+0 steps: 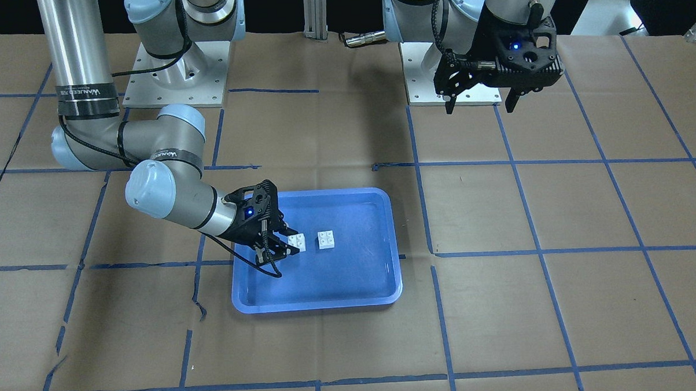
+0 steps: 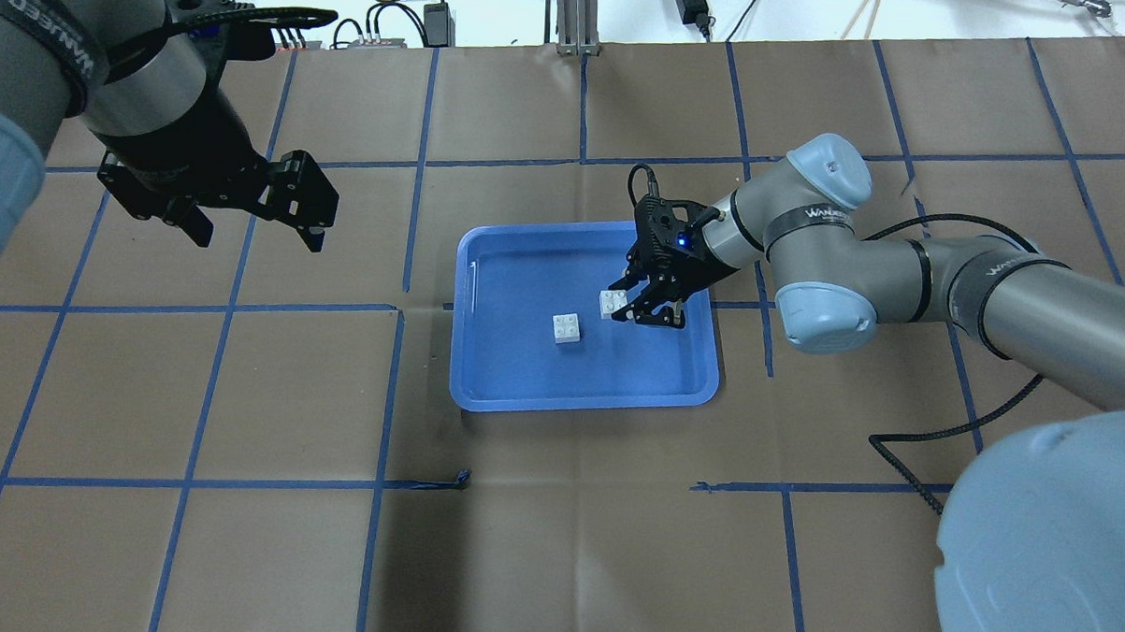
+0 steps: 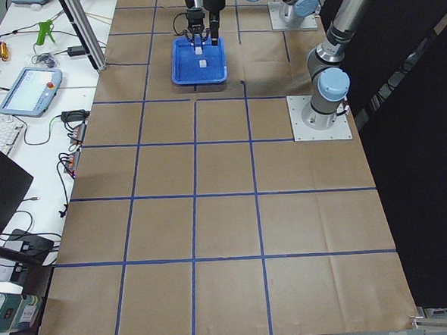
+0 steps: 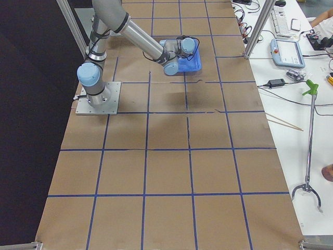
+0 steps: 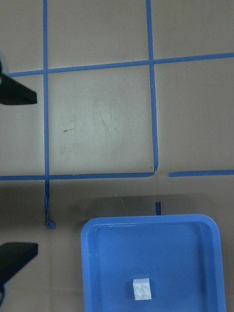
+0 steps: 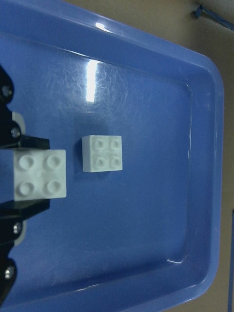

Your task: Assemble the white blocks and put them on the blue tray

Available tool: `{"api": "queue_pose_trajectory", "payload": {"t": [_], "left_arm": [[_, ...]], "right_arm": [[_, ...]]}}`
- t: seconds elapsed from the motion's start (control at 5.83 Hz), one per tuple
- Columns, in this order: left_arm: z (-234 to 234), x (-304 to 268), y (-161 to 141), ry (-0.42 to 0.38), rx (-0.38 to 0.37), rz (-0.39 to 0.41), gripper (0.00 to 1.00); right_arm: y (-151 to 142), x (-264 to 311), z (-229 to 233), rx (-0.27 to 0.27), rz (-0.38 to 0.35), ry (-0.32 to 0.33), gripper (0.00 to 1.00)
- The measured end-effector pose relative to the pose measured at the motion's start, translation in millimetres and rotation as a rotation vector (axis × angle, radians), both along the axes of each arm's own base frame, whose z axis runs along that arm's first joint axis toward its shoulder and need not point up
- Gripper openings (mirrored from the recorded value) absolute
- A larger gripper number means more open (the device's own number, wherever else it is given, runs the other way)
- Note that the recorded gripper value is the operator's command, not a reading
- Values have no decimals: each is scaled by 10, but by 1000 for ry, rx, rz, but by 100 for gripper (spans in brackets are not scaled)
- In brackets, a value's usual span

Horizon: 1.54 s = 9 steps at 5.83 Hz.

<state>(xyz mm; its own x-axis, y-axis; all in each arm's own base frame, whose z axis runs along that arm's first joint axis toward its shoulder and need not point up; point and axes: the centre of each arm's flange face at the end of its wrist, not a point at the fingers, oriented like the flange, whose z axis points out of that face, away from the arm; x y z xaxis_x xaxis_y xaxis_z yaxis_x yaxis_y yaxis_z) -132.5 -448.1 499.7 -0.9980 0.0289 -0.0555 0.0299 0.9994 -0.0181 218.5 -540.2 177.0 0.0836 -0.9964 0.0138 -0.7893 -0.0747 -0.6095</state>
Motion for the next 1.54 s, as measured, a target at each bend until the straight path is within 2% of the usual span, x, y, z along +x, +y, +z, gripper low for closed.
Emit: {"api": "queue_pose_trajectory", "payload": {"t": [0.69,1.54], "left_arm": [[-17,3,3,-2,4,0,99],[-9,3,-9,-3,-6,3,99]], "right_arm": [[42,161,-113,54,-54,11,28],[73,219,-167,77,-78,27,28]]}}
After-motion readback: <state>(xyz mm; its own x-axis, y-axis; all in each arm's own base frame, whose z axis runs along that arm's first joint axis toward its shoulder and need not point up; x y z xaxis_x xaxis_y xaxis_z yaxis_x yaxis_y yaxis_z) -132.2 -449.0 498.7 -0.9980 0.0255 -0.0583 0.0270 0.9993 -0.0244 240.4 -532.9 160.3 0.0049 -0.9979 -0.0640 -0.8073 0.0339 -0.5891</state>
